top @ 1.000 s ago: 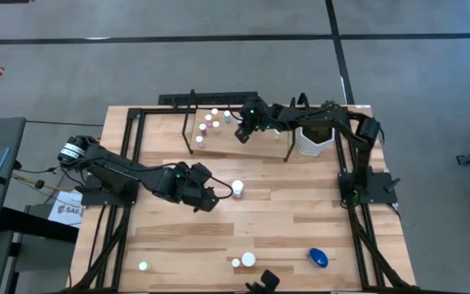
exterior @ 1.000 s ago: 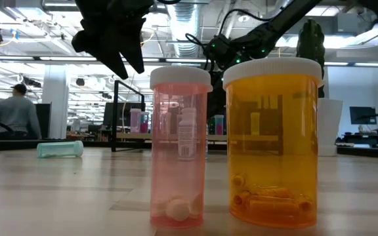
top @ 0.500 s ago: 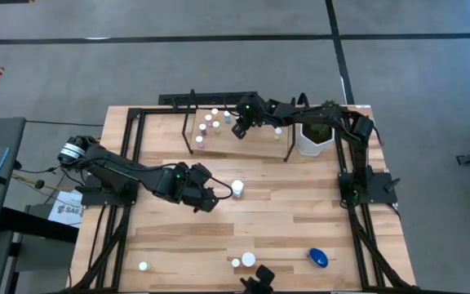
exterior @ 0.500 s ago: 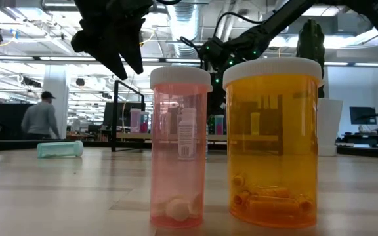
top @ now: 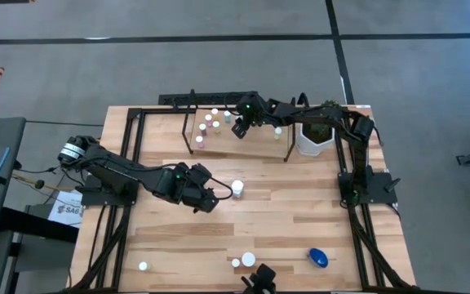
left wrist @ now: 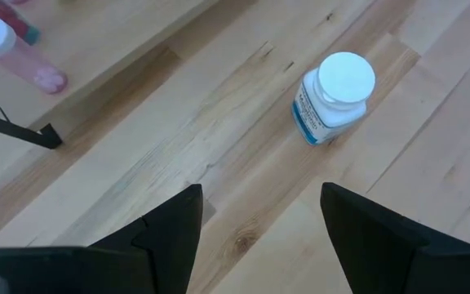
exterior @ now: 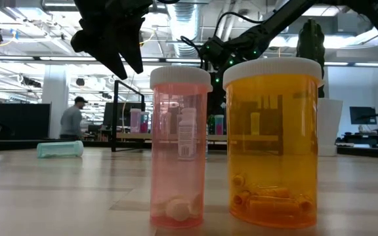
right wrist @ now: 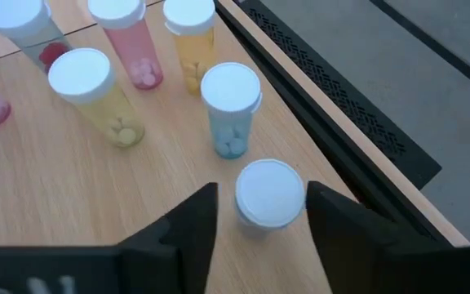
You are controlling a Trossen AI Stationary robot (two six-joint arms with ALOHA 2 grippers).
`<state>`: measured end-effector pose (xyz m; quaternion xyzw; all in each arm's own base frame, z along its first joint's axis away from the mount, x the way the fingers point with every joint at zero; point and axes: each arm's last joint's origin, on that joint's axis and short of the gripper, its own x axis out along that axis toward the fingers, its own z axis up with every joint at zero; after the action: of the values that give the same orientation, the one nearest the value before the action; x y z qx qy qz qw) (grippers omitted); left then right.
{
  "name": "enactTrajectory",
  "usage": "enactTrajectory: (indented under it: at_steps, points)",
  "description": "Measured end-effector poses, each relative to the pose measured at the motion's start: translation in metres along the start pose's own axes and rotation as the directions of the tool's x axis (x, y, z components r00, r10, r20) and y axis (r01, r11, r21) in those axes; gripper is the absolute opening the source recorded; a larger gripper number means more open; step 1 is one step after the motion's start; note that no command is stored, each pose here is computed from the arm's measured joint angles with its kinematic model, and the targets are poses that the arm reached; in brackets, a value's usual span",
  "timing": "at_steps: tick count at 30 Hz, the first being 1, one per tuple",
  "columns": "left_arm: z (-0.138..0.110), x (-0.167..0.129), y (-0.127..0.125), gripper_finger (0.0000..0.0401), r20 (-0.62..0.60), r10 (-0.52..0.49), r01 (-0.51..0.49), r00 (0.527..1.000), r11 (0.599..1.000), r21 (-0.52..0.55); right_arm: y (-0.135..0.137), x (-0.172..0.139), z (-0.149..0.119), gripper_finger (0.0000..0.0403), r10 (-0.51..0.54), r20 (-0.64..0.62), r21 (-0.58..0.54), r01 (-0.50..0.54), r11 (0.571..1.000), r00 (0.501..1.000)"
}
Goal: Pick and place medicine bottles onto shelf by color
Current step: Put the blue pill bottle on the shelf, then put the dark blue pill bottle on the shelf
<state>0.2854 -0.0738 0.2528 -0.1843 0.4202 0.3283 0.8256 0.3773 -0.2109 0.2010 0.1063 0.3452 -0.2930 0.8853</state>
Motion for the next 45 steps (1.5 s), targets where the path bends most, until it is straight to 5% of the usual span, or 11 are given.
enactTrajectory:
  at_steps: [7, 14, 19, 26, 31, 37, 45]
  points:
    - [0.0, 0.0, 0.0, 0.0238, -0.001, 0.001, -0.001, 1.0, 1.0, 0.0, -0.001, -0.017, 0.008, 0.0243, 0.003, 0.014, -0.009, -0.003, 1.0, 1.0]
    - [0.0, 0.0, 0.0, 0.0238, -0.001, 0.003, -0.003, 1.0, 1.0, 0.003, -0.007, -0.09, 0.028, 0.0244, 0.007, 0.033, -0.048, -0.005, 0.999, 0.999]
    - [0.0, 0.0, 0.0, 0.0238, 0.006, 0.005, -0.005, 1.0, 1.0, 0.008, 0.003, -0.145, 0.021, 0.0244, 0.076, -0.065, -0.044, -0.079, 0.996, 0.995]
    - [0.0, 0.0, 0.0, 0.0238, 0.009, 0.007, -0.007, 1.0, 1.0, 0.027, 0.055, -0.203, -0.023, 0.0244, 0.158, -0.402, -0.05, -0.194, 0.98, 0.902]
    - [0.0, 0.0, 0.0, 0.0238, 0.011, 0.008, -0.009, 1.0, 0.999, 0.051, 0.1, -0.243, -0.063, 0.0244, 0.101, -0.602, -0.067, -0.176, 0.982, 0.792]
    - [0.0, 0.0, 0.0, 0.0238, 0.011, 0.007, -0.008, 1.0, 0.997, 0.074, 0.141, -0.287, -0.108, 0.0244, -0.035, -0.674, -0.085, -0.031, 0.996, 0.738]
    - [0.0, 0.0, 0.0, 0.0238, 0.005, 0.003, -0.004, 1.0, 0.995, 0.095, 0.193, -0.333, -0.16, 0.0244, 0.053, -0.693, 0.145, 0.066, 0.987, 0.719]
